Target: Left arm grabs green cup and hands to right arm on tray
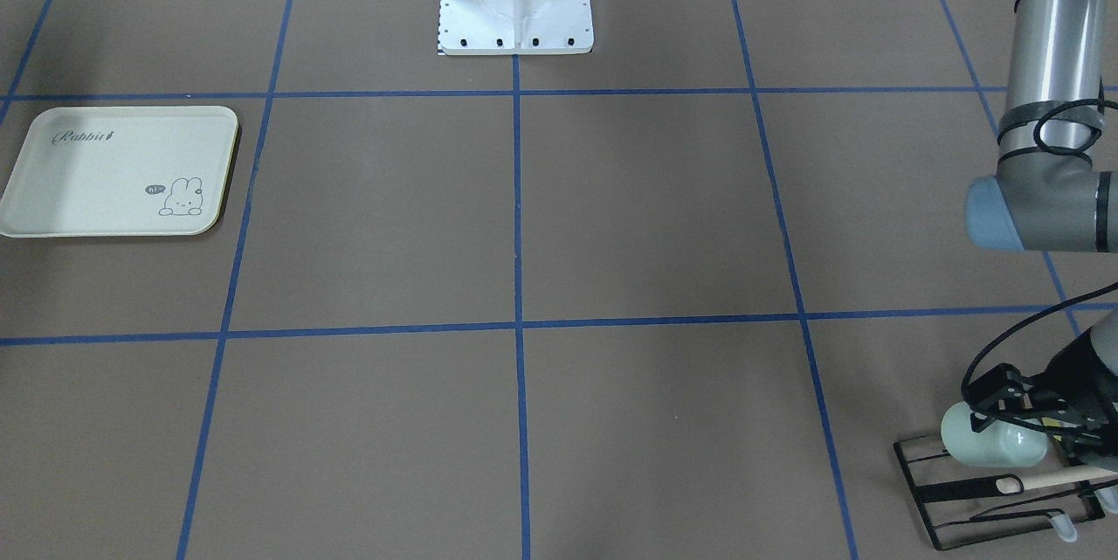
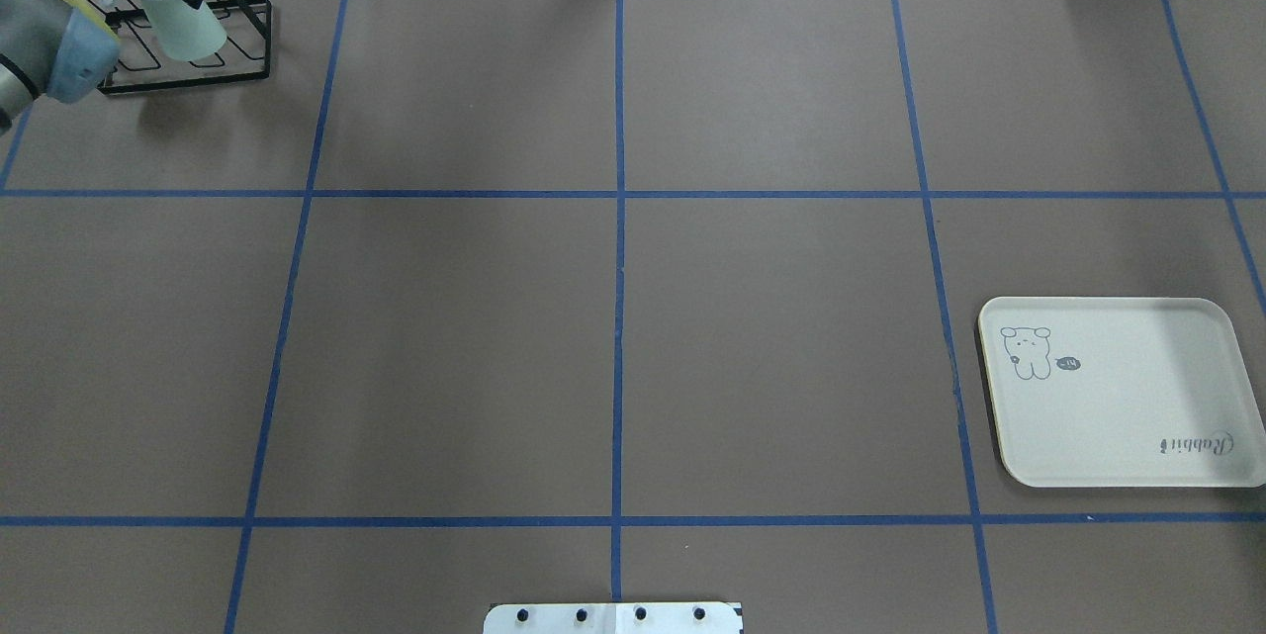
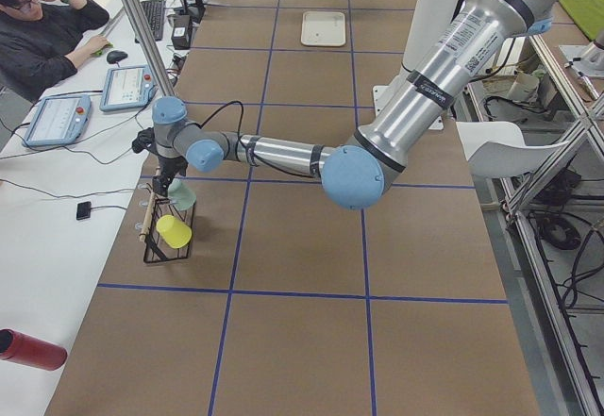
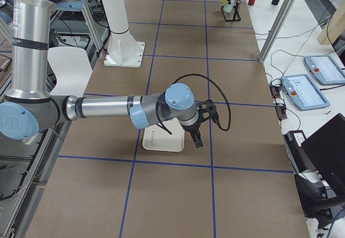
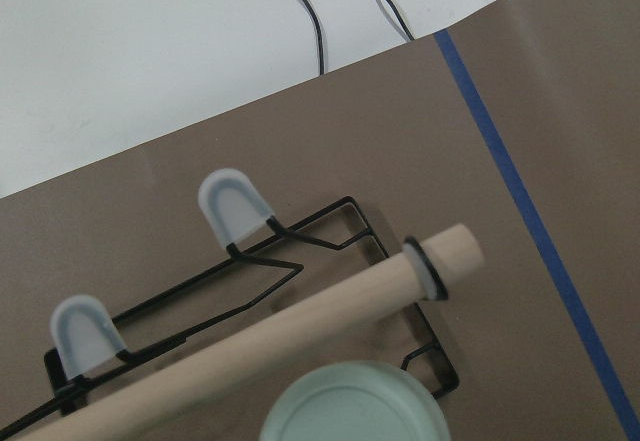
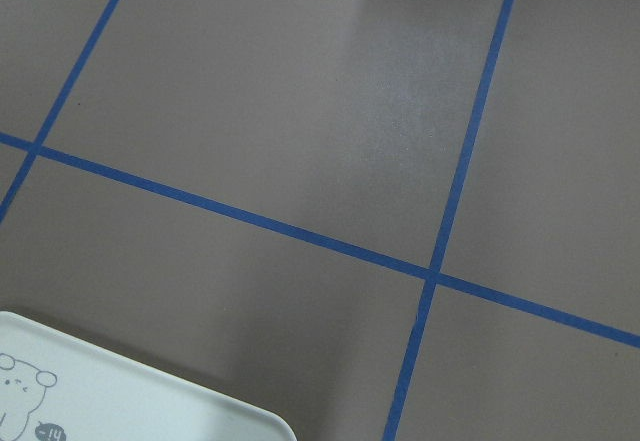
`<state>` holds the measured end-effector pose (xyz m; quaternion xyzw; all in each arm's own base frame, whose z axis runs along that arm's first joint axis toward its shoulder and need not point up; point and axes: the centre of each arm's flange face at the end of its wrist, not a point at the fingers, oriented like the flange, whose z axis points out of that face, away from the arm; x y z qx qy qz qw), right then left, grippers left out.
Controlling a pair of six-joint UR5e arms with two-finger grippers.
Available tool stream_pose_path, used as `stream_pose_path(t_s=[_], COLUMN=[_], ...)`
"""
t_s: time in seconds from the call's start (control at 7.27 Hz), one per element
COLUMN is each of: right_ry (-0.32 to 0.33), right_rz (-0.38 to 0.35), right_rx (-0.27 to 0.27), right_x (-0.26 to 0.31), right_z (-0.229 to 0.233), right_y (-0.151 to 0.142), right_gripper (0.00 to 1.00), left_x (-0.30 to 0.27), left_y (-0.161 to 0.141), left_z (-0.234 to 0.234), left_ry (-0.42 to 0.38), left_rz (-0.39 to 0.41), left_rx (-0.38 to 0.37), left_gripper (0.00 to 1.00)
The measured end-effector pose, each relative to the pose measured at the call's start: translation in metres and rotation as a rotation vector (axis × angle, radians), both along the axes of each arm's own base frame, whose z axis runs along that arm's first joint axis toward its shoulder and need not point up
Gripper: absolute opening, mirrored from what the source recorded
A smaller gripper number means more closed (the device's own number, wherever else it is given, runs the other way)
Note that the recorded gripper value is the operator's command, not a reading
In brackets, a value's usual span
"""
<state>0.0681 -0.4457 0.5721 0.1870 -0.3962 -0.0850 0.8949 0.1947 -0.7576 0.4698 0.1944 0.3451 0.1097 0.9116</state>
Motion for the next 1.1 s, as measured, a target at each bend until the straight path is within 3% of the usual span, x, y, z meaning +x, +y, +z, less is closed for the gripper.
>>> stream_pose_path(t_s=[0.55, 1.1], right_ry=[0.0, 0.0], right_rz=[0.0, -0.001], right_rx=[-0.003, -0.003], right_x=[0.0, 0.0], right_z=[0.0013, 0.0018], right_y=[0.0016, 0.0018], right_gripper=[1.0, 1.0], left_x=[0.0104, 0.0113], left_y=[0.002, 0.0018], left_z=[0.0005, 0.0048], left_ry=[-0.002, -0.015], left_rz=[0.012, 0.008], left_rx=[0.0, -0.001], left_gripper=[0.91, 0.91])
